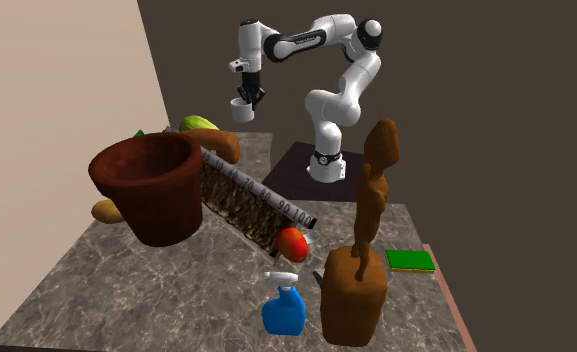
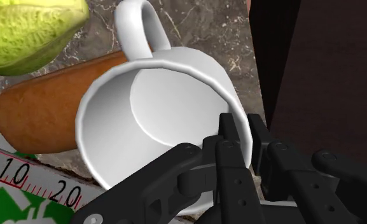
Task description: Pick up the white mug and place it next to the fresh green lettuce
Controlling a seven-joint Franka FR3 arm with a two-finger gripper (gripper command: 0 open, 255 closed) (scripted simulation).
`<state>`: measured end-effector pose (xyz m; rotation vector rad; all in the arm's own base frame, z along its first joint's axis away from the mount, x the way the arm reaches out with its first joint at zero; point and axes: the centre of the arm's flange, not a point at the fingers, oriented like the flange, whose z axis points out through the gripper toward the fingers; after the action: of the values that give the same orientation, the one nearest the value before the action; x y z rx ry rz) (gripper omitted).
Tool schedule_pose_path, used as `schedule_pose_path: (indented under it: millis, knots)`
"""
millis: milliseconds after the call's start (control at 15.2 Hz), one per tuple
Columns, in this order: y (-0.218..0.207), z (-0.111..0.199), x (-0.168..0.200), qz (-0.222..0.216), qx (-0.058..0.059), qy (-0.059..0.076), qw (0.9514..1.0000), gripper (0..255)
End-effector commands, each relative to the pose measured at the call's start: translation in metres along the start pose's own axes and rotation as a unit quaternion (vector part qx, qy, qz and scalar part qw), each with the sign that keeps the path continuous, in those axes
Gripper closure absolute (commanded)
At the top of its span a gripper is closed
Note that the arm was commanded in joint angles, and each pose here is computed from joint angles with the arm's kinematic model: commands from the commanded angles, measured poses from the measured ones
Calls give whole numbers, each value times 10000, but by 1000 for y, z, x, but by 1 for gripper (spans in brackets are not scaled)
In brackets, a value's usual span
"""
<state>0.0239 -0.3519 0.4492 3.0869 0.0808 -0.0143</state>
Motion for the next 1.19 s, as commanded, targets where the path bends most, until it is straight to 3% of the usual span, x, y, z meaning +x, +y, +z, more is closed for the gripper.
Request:
schedule_pose_path:
  millis: [0, 594, 1122]
  knots:
    - [19, -1, -22, -3, -3, -5, 10000, 255]
    - [110, 5, -108, -3, -3, -5, 10000, 255]
    - [108, 47, -108, -3, -3, -5, 10000, 255]
